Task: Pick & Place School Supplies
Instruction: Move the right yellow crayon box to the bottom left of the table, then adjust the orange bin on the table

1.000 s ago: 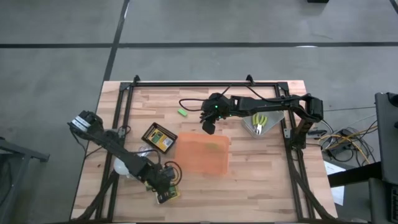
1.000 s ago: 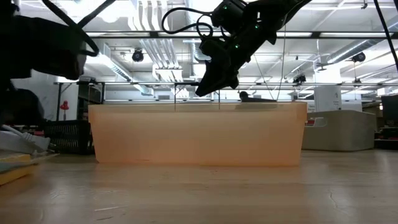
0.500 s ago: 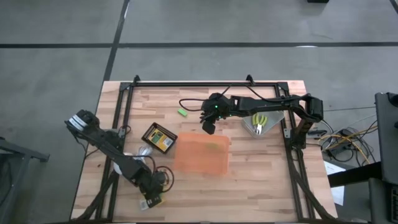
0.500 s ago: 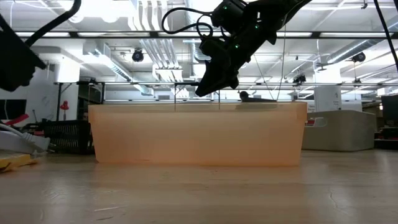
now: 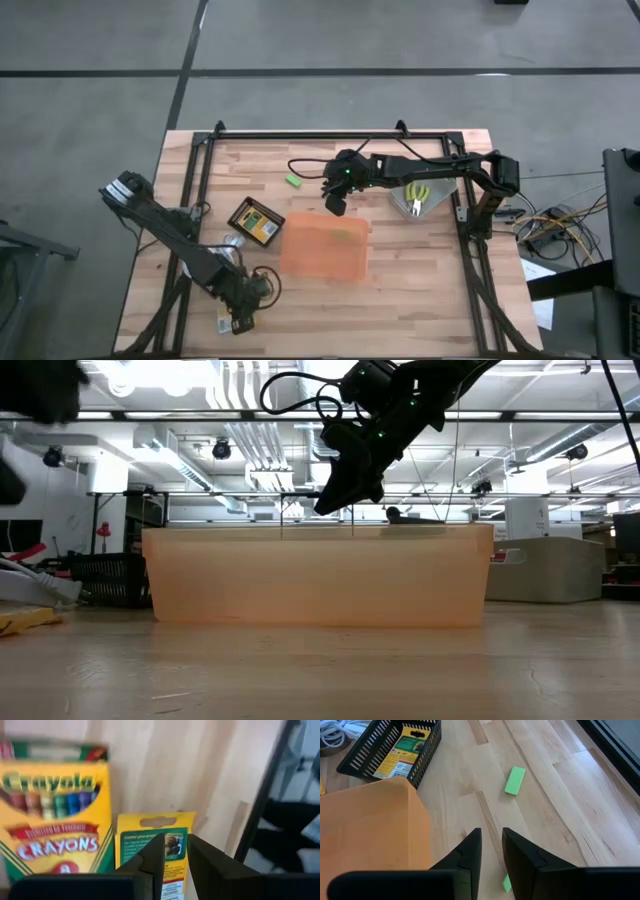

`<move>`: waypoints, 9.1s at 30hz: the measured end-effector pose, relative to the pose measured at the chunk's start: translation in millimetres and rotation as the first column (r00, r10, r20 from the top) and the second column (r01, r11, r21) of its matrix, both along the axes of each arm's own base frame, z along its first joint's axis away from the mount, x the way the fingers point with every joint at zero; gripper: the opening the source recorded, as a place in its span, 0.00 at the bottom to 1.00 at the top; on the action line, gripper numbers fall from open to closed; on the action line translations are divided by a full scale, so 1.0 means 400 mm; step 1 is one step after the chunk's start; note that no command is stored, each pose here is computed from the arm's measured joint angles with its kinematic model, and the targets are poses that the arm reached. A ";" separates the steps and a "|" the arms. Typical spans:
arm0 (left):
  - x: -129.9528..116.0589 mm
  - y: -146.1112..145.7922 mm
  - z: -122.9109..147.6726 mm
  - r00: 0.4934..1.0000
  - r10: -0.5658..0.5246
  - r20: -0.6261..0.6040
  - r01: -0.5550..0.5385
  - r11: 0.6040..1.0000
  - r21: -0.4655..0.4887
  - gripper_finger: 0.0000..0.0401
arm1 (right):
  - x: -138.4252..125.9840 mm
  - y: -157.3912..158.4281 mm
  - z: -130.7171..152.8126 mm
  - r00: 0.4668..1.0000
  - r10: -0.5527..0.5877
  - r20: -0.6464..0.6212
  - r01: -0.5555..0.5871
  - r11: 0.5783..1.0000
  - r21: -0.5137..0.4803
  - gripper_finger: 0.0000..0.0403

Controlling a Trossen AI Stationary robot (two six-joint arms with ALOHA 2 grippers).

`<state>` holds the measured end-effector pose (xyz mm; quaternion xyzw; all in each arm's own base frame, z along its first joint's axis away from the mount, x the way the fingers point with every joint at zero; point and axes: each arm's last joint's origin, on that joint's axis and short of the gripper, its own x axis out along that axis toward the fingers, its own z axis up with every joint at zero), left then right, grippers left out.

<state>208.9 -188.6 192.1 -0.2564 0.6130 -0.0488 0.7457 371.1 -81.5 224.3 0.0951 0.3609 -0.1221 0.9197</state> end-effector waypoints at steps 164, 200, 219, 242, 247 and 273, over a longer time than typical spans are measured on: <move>-0.012 -0.017 -0.109 0.786 -0.589 0.187 0.585 0.807 0.082 0.35 | 0.000 0.000 0.000 1.000 0.000 0.000 0.000 1.000 0.000 0.21; 0.080 0.093 -0.105 0.925 0.331 -0.189 -0.356 0.927 -0.118 0.35 | 0.000 0.000 0.000 1.000 0.000 -0.001 0.000 1.000 0.000 0.19; 0.088 0.123 -0.086 0.841 0.476 -0.258 -0.497 0.868 -0.021 0.35 | 0.000 0.000 0.000 1.000 0.000 0.000 0.000 1.000 0.000 0.21; 0.141 0.095 0.048 0.809 -0.558 0.182 0.534 0.829 0.167 0.34 | 0.000 0.000 0.000 1.000 0.000 0.000 0.000 1.000 0.000 0.20; 0.136 0.126 0.025 0.792 -0.591 0.155 0.582 0.806 0.103 0.34 | 0.000 0.000 0.000 1.000 0.000 0.000 0.000 1.000 0.000 0.21; 0.155 0.233 -0.052 0.708 -0.673 0.217 0.665 0.738 0.118 0.34 | 0.000 0.000 0.000 1.000 0.000 0.000 0.000 1.000 0.000 0.21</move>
